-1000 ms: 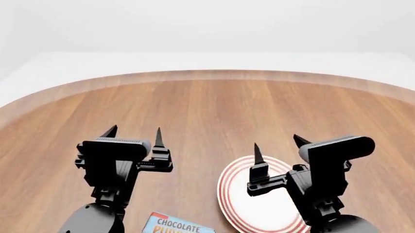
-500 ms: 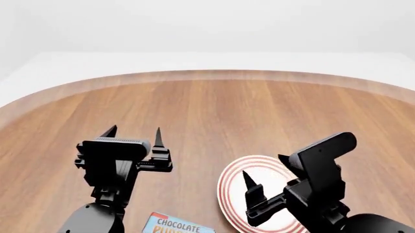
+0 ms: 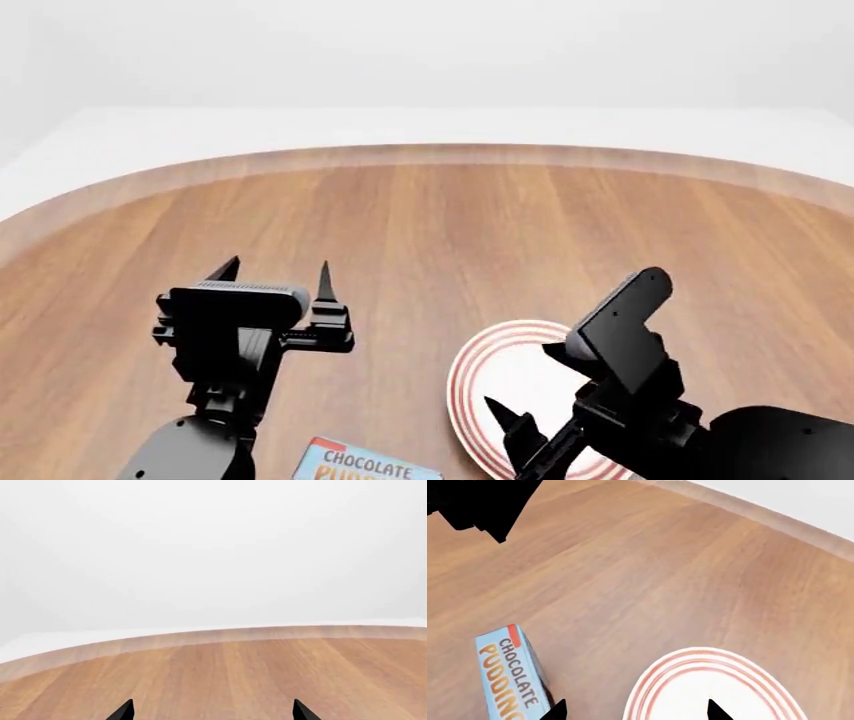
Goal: Put the chocolate pudding to the right of the plate.
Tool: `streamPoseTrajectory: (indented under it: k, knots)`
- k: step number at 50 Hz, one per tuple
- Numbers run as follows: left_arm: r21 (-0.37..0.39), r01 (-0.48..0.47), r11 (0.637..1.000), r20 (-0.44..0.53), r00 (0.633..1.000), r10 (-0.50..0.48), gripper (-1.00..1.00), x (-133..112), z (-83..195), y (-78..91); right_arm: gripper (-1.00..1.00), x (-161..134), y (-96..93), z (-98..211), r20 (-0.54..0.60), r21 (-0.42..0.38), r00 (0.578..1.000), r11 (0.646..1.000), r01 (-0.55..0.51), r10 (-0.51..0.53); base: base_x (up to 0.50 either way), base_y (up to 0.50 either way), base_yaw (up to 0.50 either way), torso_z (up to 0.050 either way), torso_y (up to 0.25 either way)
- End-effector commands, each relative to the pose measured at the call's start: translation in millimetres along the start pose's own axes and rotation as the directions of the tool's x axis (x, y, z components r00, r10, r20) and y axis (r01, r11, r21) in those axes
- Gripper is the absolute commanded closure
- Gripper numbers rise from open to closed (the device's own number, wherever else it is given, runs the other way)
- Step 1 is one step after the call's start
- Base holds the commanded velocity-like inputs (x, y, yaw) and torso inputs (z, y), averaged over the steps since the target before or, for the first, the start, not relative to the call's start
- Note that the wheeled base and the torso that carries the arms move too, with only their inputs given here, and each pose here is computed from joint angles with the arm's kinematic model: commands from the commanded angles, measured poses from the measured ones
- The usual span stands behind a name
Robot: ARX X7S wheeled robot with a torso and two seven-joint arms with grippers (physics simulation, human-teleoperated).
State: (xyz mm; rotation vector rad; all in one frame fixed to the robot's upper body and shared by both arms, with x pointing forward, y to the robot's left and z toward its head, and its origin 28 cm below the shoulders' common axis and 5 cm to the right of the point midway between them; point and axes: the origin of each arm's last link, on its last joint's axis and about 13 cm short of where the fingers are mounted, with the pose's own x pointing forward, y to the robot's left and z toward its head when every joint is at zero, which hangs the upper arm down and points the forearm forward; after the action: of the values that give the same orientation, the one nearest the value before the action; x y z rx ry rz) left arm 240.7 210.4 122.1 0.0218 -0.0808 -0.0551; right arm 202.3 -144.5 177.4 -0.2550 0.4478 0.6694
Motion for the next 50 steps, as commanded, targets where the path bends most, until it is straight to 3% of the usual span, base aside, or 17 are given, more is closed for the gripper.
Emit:
streamPoseTrajectory:
  k: [1, 25, 50]
  knots:
    - [0.001, -0.002, 1.0, 0.0, 1.0, 0.002, -1.0, 1, 0, 0.0, -1.0, 8, -6.7, 1, -0.067, -0.04, 0.996, 0.997, -0.061, 0.058, 0.0, 0.0, 0.0, 0.0, 0.0]
    - [0.004, -0.001, 1.0, -0.006, 1.0, 0.001, -1.0, 1, -1, -1.5, -1.0, 27, 12.8, 7, -0.117, -0.068, 0.956, 0.959, -0.277, 0.268, 0.0, 0.0, 0.0, 0.0, 0.0]
    - [0.005, -0.001, 1.0, -0.008, 1.0, 0.001, -1.0, 3, -3, -2.0, -1.0, 50, 19.8, -2, -0.188, -0.045, 0.916, 0.928, -0.37, 0.355, 0.0, 0.0, 0.0, 0.0, 0.0]
